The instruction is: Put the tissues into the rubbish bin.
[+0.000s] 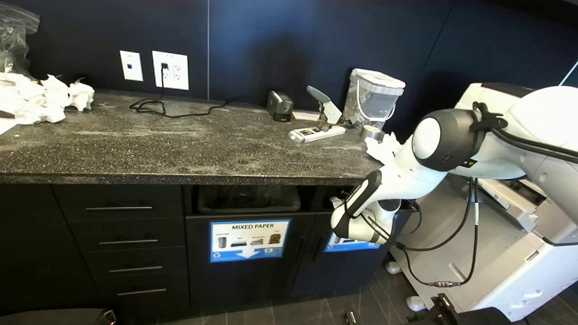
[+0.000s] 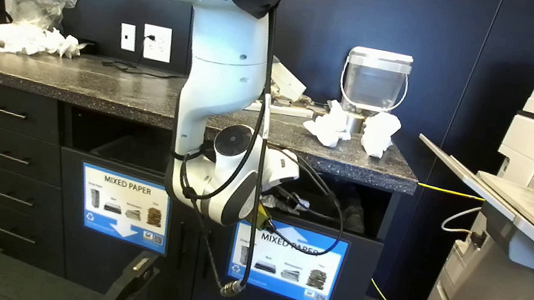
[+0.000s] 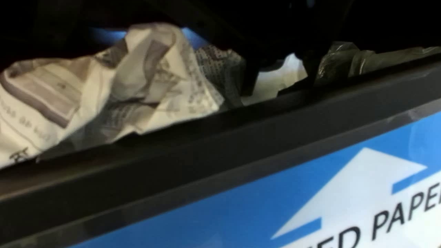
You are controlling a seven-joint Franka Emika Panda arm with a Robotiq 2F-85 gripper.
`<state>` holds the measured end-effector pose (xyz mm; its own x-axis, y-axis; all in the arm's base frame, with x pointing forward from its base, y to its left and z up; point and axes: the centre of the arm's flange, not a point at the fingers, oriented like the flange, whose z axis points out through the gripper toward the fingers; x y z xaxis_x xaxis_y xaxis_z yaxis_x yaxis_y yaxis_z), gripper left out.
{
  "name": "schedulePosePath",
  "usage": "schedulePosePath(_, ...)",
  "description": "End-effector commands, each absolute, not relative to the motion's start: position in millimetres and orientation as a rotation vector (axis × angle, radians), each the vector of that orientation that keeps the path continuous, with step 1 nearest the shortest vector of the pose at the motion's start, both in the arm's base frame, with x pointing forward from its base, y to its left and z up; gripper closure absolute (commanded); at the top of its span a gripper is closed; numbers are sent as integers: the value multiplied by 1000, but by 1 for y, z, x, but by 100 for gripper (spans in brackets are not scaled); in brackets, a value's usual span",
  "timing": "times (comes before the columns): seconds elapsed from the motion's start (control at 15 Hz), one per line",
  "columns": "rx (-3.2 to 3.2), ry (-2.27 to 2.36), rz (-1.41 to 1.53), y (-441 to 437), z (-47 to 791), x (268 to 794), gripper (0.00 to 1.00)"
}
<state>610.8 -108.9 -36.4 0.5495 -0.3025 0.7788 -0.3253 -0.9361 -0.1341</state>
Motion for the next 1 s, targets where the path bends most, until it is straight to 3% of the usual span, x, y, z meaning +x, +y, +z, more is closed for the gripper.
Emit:
schedulePosePath(0.0, 2724, -524, 1518, -113, -21, 618, 0)
schedulePosePath(0.47, 2749, -452, 1525, -111, -8, 614, 0)
schedulePosePath(0.93, 2920, -236, 1248, -105, 22, 595, 0)
